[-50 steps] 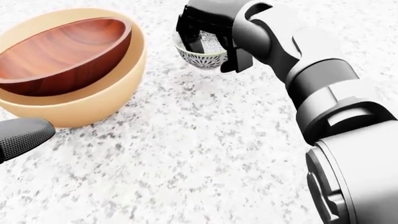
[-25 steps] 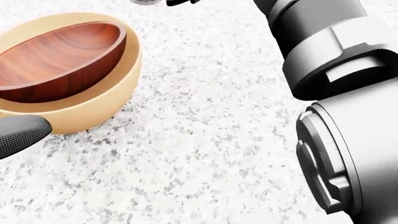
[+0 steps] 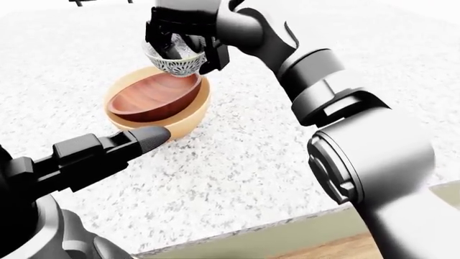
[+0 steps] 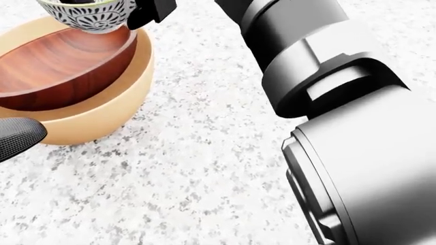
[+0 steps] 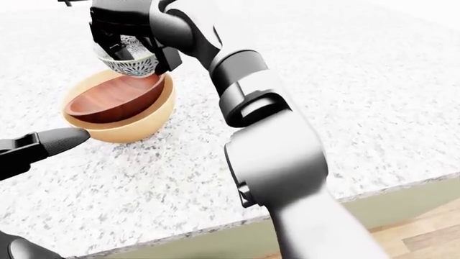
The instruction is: Stack the bowls from largest to smallest.
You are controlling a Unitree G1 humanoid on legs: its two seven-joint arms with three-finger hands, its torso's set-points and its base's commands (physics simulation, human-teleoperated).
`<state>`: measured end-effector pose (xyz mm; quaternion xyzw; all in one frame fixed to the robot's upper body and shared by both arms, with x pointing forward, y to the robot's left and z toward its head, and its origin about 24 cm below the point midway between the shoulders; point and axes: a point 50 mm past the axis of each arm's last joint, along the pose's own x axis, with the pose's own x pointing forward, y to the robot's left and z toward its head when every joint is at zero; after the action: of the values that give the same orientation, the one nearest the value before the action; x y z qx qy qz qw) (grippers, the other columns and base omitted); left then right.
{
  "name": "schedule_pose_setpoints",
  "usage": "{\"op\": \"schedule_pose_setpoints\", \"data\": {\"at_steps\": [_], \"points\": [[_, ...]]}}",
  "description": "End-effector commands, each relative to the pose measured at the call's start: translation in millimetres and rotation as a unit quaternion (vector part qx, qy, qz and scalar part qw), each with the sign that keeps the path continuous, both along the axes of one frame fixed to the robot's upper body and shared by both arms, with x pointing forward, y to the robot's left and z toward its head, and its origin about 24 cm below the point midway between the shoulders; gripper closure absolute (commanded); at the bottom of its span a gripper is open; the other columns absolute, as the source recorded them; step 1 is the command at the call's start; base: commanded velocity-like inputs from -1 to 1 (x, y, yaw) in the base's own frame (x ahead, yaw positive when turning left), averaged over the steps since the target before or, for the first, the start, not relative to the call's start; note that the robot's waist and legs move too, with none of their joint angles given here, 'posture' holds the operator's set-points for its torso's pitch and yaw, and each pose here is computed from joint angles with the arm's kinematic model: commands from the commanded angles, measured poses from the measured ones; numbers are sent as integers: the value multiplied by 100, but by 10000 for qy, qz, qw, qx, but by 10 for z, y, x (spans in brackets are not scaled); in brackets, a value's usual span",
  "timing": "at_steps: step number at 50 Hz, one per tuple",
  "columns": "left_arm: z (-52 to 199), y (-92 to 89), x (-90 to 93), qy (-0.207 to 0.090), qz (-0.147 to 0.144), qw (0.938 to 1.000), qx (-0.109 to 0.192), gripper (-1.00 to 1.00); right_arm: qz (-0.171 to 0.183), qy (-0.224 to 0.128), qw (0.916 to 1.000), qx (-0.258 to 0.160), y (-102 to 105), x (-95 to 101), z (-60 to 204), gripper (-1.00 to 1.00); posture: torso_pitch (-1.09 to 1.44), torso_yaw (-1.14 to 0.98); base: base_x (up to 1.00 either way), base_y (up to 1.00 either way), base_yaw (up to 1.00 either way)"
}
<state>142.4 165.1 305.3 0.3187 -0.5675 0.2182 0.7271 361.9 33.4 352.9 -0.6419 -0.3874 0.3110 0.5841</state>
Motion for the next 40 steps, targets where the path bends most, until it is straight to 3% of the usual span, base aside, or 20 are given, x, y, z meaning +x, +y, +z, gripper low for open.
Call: {"op": "schedule_pose_setpoints", "data": {"at_steps": [1, 14, 40], "points": [[25, -18, -36, -166, -36, 9999, 34, -100, 191, -427, 9982, 371, 29, -123, 291, 100, 0, 0, 0, 0, 0], [42, 7, -42, -187, -48, 9998, 16, -100, 430, -315, 9980, 355, 182, -165, 179, 100, 0, 0, 0, 0, 0], [42, 22, -39, -173, -62, 9998, 1, -100, 383, -213, 9983, 375, 191, -108, 21, 100, 0, 0, 0, 0, 0]]}}
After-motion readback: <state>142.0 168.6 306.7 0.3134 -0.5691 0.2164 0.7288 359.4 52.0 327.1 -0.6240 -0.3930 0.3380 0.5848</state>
